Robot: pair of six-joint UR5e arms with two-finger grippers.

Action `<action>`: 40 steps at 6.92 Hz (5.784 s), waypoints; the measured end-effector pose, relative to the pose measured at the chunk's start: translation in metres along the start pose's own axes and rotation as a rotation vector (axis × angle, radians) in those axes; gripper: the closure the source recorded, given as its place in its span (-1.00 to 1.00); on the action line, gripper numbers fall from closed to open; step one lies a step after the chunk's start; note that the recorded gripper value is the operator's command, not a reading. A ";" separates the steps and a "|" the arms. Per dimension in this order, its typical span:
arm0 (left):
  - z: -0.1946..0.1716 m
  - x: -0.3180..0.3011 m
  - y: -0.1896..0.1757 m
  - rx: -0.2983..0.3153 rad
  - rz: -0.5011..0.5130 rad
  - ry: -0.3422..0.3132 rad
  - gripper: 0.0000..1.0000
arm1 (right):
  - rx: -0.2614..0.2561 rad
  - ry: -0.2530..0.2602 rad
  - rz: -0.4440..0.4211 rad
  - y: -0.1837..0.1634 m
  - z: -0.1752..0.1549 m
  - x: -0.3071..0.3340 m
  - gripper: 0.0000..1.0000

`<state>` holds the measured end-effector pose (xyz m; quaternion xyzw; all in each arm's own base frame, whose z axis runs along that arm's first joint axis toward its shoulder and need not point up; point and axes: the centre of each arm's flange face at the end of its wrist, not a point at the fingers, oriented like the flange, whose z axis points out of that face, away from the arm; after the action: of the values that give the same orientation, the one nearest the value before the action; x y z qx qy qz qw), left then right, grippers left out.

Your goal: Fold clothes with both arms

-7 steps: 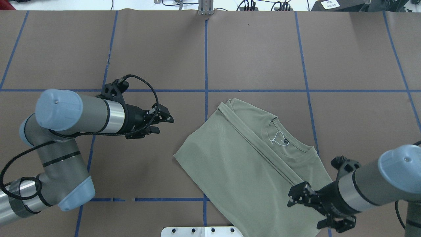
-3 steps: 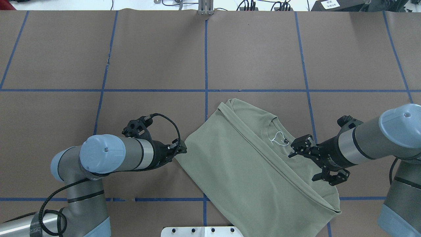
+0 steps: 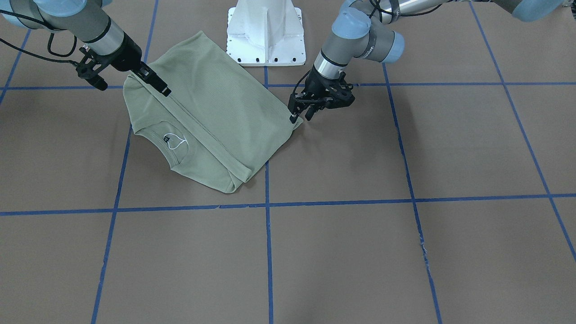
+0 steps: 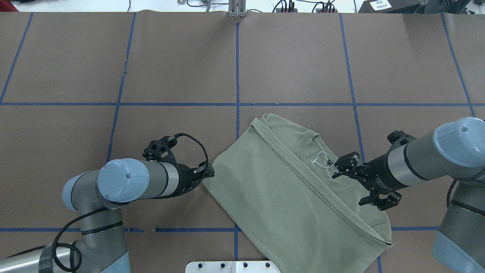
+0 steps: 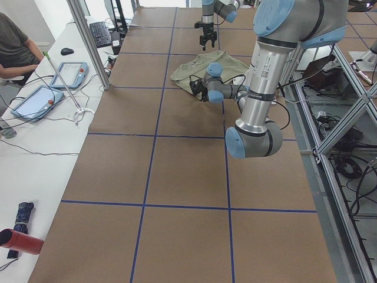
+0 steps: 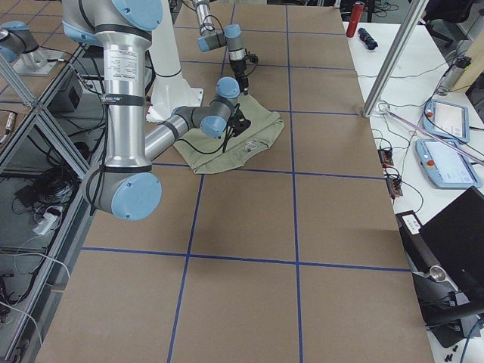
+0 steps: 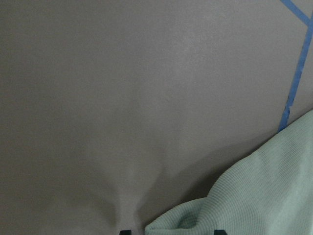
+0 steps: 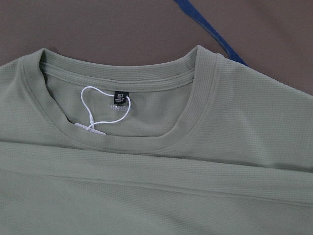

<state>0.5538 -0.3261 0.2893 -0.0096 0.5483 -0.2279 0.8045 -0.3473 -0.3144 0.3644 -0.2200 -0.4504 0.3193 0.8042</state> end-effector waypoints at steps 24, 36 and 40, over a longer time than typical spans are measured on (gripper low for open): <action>-0.083 0.020 -0.357 0.205 0.216 0.134 -0.25 | 0.211 0.176 -0.759 0.102 0.076 -0.179 -1.00; -0.082 -0.014 -0.369 0.204 0.198 0.101 -0.25 | 0.164 0.485 -0.905 0.117 0.169 -0.212 -1.00; -0.084 -0.012 -0.369 0.205 0.200 0.104 -0.25 | 0.167 0.555 -0.971 0.045 0.118 -0.128 -1.00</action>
<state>0.3444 -0.6328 0.3644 0.1390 0.5612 -0.2015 0.7906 -0.5134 -0.3662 0.3199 0.0009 -0.2450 -0.1225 0.9618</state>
